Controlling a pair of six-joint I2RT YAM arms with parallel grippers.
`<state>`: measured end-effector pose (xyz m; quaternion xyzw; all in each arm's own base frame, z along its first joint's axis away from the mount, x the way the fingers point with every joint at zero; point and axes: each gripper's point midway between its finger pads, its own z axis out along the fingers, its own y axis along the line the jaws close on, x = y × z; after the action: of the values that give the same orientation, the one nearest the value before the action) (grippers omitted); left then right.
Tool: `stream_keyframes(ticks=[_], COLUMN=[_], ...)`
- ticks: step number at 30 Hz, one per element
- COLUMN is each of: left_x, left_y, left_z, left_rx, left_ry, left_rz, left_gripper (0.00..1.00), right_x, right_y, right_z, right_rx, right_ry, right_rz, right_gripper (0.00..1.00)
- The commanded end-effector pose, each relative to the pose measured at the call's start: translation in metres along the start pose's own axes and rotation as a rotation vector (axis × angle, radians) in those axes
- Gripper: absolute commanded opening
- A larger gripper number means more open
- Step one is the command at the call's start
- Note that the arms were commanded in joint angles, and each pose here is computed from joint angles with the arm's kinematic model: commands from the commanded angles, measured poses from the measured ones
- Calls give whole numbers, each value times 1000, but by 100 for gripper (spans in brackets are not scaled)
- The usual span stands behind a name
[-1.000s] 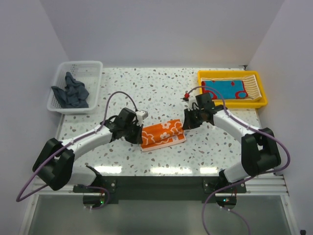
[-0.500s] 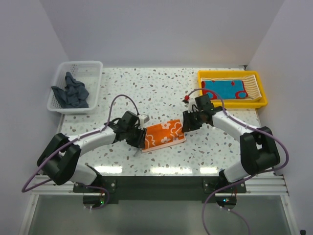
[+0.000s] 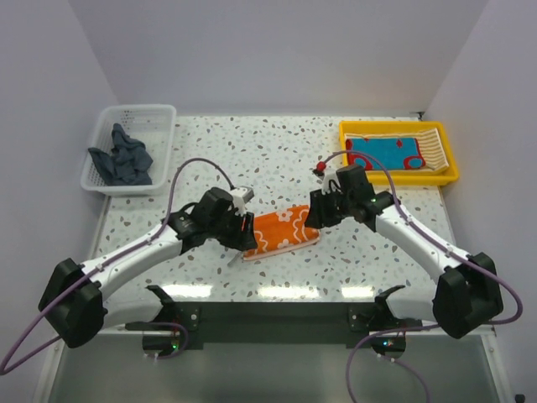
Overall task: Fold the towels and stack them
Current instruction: Fold the towel
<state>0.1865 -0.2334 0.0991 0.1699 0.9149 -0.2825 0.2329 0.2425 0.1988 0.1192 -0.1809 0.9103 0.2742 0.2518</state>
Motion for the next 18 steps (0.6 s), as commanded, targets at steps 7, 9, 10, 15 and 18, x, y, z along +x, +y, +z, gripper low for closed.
stream_keyframes(ticks=[7,9,10,15,18], left_x=[-56,-44,-36,28,55], left_y=[4,10,14,32,38], left_z=[27,42,47,65,67], left_rx=[-106,-125,-143,-190,-211], left_ry=[-102,-56,-30,127,182], left_rz=[-60,-65,-67,-80,-85], left_gripper=[42,38,36,23,16], right_x=[-24,-15,-10,32,46], right_y=[-16,-27,-30,-46,-49], right_z=[33,42,46,66,69], right_rx=[55,89,94,125,131], right_ry=[-111,-105,-96,-21,2], right_rz=[132,160,169,229,253], right_gripper=[35,34,34,33,33])
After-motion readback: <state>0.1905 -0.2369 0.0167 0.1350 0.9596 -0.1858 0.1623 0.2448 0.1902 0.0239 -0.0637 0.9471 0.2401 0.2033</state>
